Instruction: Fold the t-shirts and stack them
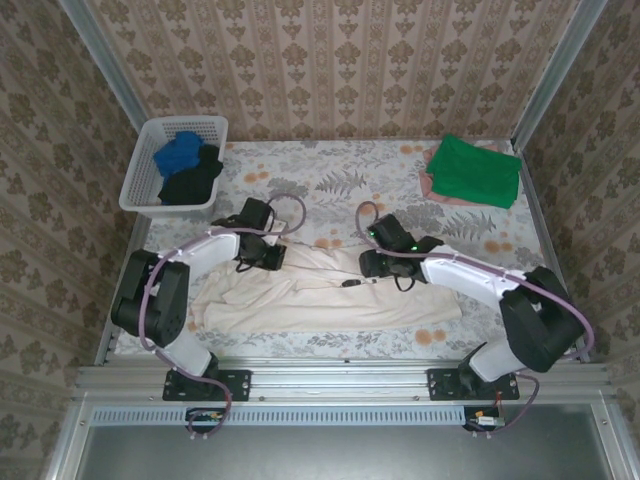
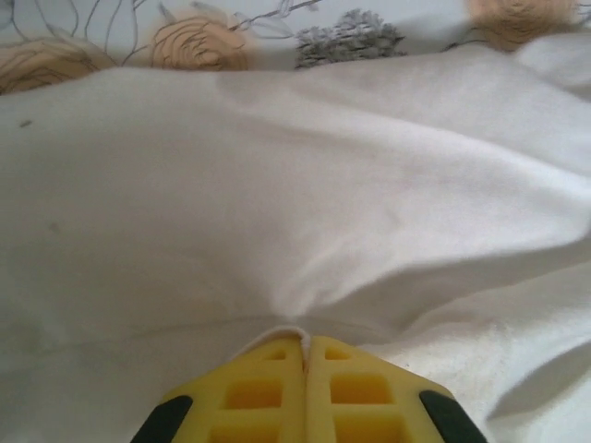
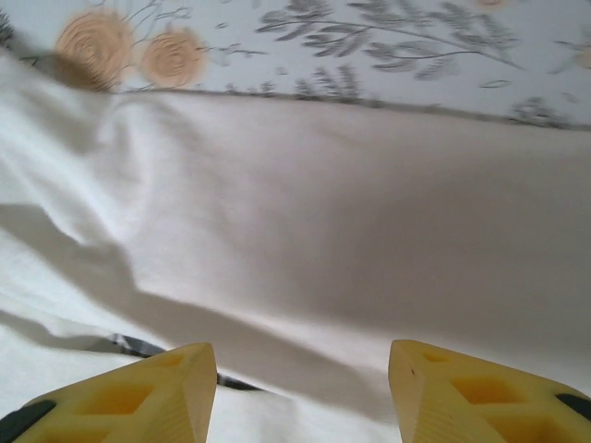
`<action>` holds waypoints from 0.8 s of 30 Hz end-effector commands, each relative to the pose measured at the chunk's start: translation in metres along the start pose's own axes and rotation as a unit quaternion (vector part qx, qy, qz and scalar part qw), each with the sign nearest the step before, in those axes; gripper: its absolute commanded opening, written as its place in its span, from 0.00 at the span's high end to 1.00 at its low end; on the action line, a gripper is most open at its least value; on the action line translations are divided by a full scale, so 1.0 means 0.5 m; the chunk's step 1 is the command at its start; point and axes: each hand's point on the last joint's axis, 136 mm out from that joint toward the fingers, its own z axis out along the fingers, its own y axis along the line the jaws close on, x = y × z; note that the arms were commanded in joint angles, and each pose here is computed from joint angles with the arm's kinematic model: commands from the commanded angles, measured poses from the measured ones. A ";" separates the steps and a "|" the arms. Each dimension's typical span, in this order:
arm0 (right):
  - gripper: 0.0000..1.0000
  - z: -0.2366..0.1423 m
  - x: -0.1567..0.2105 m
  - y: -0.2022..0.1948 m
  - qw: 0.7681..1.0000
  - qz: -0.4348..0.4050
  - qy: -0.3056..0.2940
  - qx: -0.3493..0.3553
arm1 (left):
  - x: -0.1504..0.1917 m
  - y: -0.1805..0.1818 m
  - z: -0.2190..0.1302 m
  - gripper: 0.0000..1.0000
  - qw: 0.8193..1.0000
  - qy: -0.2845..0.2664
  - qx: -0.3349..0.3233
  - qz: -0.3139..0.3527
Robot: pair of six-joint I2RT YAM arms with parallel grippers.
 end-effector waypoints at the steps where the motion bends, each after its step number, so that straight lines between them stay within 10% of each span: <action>1: 0.46 -0.013 0.009 -0.032 1.000 0.026 -0.006 0.002 | 0.002 -0.029 -0.067 0.94 0.998 -0.008 -0.063 0.020; 11: 0.45 -0.038 0.027 -0.090 0.998 0.056 0.002 0.010 | 0.150 -0.092 -0.049 0.87 0.984 0.025 -0.157 -0.074; 24: 0.44 -0.038 0.024 -0.090 0.998 0.062 0.003 0.001 | 0.158 -0.090 -0.125 0.37 0.987 -0.040 -0.130 -0.090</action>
